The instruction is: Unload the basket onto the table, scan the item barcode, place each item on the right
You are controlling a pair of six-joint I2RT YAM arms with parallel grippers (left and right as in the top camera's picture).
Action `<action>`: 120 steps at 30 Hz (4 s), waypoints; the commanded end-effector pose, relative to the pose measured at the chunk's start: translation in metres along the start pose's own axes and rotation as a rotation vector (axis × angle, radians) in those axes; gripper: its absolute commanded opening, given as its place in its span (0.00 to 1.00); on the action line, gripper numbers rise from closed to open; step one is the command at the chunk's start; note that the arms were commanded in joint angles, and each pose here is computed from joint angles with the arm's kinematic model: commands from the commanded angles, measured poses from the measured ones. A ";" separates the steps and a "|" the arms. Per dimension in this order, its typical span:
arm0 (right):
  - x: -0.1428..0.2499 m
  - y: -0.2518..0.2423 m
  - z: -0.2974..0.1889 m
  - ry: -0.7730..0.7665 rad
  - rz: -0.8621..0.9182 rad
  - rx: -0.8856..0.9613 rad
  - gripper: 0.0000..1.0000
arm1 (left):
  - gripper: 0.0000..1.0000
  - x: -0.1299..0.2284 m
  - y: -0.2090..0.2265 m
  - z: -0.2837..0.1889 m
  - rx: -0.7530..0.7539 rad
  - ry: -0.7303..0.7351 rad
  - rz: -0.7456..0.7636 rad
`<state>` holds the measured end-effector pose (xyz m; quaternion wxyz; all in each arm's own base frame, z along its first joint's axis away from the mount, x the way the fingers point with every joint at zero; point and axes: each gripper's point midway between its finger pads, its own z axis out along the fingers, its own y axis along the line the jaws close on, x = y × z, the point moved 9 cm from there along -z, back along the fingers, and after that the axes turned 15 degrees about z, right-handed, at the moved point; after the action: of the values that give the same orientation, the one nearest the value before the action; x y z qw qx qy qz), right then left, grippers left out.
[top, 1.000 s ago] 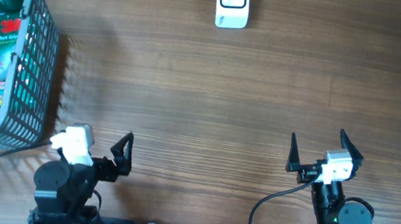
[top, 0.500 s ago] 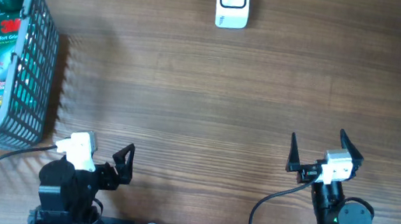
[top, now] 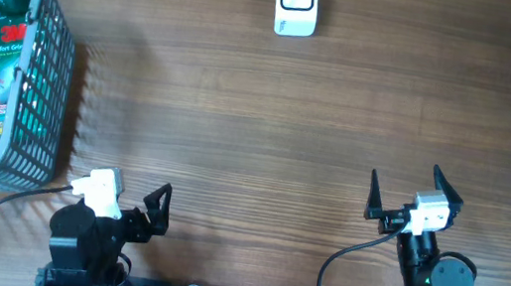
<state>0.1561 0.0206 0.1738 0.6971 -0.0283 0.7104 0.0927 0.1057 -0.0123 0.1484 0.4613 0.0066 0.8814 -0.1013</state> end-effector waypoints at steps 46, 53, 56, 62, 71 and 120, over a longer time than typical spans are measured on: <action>0.000 0.000 0.000 -0.003 -0.012 0.004 1.00 | 1.00 -0.005 -0.003 -0.004 0.020 -0.020 -0.001; 0.000 0.000 0.000 -0.003 -0.012 0.004 1.00 | 1.00 -0.005 -0.003 -0.004 0.020 -0.020 -0.001; 0.000 0.000 0.000 -0.003 -0.012 0.004 1.00 | 1.00 -0.005 -0.003 -0.004 0.020 -0.020 -0.001; 0.000 0.000 0.000 -0.003 -0.012 0.004 1.00 | 1.00 -0.005 -0.003 -0.004 0.020 -0.020 -0.001; 0.000 0.000 0.000 -0.003 -0.011 0.004 1.00 | 1.00 -0.005 -0.003 -0.004 0.020 -0.020 -0.001; 0.000 0.000 0.000 -0.002 -0.012 0.004 1.00 | 1.00 -0.005 -0.003 -0.004 0.020 -0.020 -0.001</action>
<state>0.1561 0.0206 0.1738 0.6972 -0.0286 0.7104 0.0924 0.1055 -0.0123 0.1481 0.4603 0.0064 0.8820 -0.1014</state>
